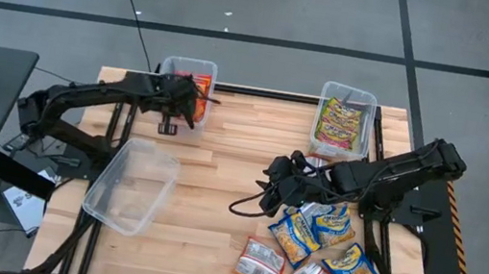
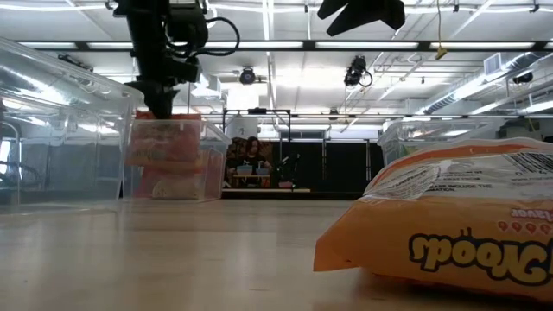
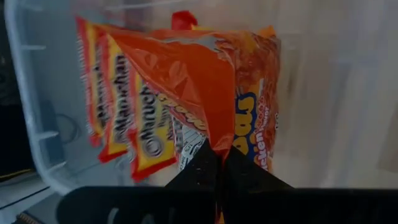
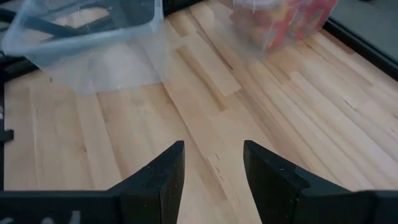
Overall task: Sort Maruchan noodles
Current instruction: Put the orange noodle pack into the top left transparent bin
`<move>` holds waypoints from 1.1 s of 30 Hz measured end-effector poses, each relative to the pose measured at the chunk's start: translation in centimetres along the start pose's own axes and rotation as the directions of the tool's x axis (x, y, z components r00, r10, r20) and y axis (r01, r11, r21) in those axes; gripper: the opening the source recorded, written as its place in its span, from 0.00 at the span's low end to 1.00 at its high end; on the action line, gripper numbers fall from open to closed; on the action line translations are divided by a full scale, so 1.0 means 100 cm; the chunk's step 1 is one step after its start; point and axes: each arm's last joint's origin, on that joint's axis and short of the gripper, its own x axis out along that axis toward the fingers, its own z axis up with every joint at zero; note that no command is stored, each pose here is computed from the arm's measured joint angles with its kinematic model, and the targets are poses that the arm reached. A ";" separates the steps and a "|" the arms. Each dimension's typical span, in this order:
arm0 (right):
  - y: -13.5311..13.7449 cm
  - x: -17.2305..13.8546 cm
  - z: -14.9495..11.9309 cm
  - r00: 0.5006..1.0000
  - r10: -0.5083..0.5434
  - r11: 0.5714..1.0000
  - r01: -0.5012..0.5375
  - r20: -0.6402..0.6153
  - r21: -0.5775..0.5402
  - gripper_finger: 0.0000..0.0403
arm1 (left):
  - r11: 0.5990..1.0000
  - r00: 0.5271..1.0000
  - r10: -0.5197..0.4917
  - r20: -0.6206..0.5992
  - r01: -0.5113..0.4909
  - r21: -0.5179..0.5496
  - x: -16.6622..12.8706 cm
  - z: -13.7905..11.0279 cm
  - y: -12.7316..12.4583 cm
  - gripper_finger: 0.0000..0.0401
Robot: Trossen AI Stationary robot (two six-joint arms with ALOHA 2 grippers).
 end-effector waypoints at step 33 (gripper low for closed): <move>-0.022 -0.004 0.047 0.998 0.015 0.992 -0.007 0.063 -0.125 0.42 | 0.966 0.971 -0.181 0.155 0.206 -0.159 0.010 -0.004 0.002 0.35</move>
